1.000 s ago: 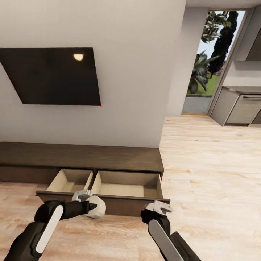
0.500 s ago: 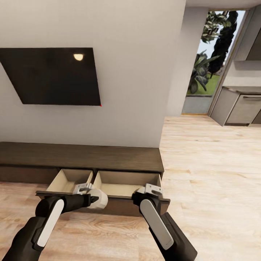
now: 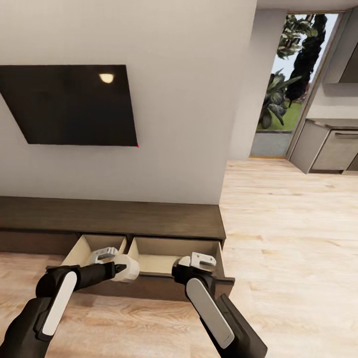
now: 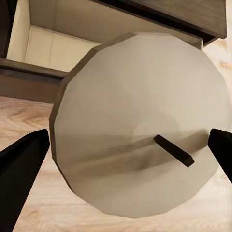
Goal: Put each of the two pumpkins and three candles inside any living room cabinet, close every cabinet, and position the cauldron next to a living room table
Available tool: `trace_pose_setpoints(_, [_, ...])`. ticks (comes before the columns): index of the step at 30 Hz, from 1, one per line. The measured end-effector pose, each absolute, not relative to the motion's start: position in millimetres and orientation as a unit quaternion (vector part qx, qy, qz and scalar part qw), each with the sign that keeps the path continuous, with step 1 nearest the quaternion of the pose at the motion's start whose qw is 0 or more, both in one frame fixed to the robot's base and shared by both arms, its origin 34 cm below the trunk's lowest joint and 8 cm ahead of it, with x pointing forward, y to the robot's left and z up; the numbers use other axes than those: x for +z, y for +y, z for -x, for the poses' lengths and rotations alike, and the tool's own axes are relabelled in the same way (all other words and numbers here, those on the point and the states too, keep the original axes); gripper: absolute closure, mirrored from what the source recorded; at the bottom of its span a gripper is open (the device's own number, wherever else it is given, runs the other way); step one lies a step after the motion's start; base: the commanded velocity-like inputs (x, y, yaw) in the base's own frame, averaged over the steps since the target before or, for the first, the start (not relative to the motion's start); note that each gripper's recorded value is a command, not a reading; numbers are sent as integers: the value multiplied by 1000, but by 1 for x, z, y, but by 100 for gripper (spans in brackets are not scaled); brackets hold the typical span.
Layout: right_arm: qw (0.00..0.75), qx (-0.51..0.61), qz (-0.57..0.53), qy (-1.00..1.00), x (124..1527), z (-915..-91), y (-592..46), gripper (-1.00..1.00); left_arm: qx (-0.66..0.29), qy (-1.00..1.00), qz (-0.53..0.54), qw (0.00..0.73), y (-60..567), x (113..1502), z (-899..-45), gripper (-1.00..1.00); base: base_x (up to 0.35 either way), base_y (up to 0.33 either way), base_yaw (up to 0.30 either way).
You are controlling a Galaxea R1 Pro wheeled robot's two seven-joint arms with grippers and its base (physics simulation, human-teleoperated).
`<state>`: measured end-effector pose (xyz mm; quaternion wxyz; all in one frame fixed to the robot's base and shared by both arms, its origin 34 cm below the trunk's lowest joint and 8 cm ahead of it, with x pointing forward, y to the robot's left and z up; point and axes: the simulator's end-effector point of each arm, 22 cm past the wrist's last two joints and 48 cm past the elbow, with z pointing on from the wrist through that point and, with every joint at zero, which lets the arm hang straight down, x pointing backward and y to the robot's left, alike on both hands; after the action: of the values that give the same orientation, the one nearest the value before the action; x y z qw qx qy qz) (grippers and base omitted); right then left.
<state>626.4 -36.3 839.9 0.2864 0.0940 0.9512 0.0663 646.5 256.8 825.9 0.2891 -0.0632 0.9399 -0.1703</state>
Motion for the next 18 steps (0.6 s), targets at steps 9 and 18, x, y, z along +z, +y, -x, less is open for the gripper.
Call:
trace_pose_setpoints(9, [282, 64, -89, 953, 835, -624, -35, 100, -174, 939, 63, 290, 254, 827, -647, 100, 151, 0, 0])
trace_pose_setpoints(18, [281, 68, -96, 952, 837, -626, -38, 100, -172, 939, 63, 290, 255, 827, -647, 100, 46, 75, -90])
